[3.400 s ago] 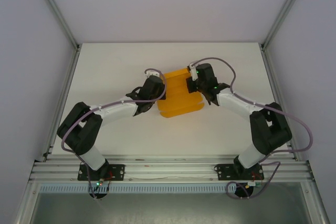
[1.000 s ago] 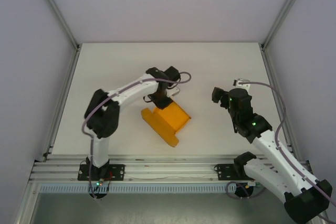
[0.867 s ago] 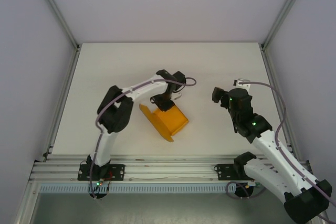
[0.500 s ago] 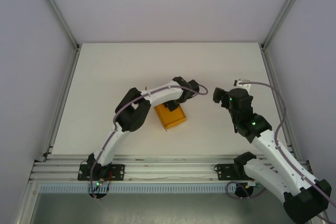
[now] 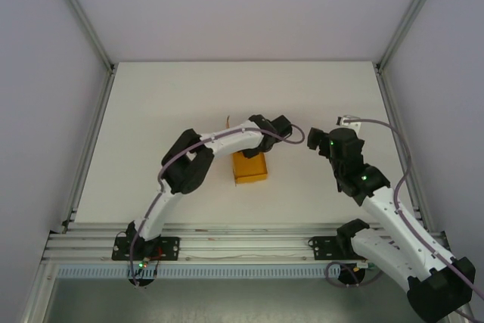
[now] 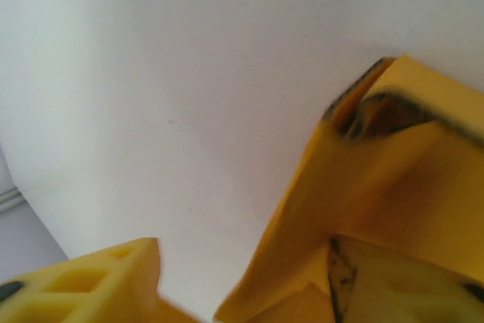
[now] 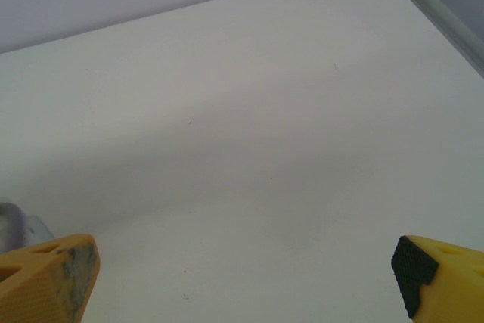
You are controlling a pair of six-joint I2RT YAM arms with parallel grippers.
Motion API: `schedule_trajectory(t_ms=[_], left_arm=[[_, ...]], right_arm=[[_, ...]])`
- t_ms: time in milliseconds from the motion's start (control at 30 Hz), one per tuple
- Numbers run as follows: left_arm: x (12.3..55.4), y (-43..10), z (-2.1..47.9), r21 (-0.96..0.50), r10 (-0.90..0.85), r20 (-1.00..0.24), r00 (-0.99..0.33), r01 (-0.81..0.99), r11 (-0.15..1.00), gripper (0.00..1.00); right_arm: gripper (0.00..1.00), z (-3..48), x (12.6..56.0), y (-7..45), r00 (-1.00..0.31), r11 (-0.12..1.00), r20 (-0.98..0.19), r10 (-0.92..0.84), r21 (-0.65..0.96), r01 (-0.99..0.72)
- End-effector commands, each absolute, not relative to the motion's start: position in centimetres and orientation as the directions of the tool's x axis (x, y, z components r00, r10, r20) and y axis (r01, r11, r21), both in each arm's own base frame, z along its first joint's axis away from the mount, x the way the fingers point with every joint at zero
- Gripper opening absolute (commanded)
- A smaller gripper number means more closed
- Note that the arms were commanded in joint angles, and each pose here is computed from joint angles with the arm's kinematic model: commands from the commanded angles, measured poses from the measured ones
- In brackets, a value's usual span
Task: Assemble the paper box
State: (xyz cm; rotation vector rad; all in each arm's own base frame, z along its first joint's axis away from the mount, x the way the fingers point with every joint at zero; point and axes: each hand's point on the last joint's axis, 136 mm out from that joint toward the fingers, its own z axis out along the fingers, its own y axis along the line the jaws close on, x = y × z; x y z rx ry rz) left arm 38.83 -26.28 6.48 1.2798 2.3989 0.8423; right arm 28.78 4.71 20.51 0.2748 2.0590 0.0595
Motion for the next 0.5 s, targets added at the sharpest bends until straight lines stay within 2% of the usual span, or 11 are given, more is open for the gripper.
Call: schedule_trajectory(t_ms=[0,167,200,267,300,333,467], left_arm=[[39.0,-27.2,11.3,0.599,0.854,-0.086,-0.513,0.658,0.456,0.65],[37.8,-28.4,14.6,0.511,0.833,-0.217,-0.509,0.668,0.541,0.69],[37.5,-28.6,15.3,0.490,0.826,-0.250,-0.505,0.670,0.558,0.75],[37.4,-29.0,17.2,0.458,0.790,-0.339,-0.511,0.645,0.612,0.78],[37.6,-29.0,18.5,0.444,0.756,-0.397,-0.521,0.611,0.655,0.95],[38.0,-28.8,19.2,0.427,0.718,-0.440,-0.540,0.577,0.696,1.00],[39.4,-24.5,26.0,0.234,0.393,-0.686,-0.612,0.327,0.916,1.00]], right_arm=[[1.00,20.4,28.6,4.7,-0.462,0.975,-0.861,0.212,0.155,0.159],[1.00,20.8,28.6,6.0,-0.484,0.982,-0.855,0.186,0.167,0.082],[1.00,21.0,28.7,6.3,-0.487,0.985,-0.857,0.169,0.161,0.058],[1.00,21.3,28.8,7.1,-0.499,0.990,-0.858,0.120,0.140,-0.003],[1.00,21.4,29.0,8.0,-0.509,0.990,-0.857,0.079,0.128,-0.062],[1.00,21.4,29.1,8.9,-0.518,0.986,-0.854,0.042,0.120,-0.117],[0.98,20.9,30.6,13.6,-0.529,0.917,-0.831,-0.174,0.059,-0.395]])
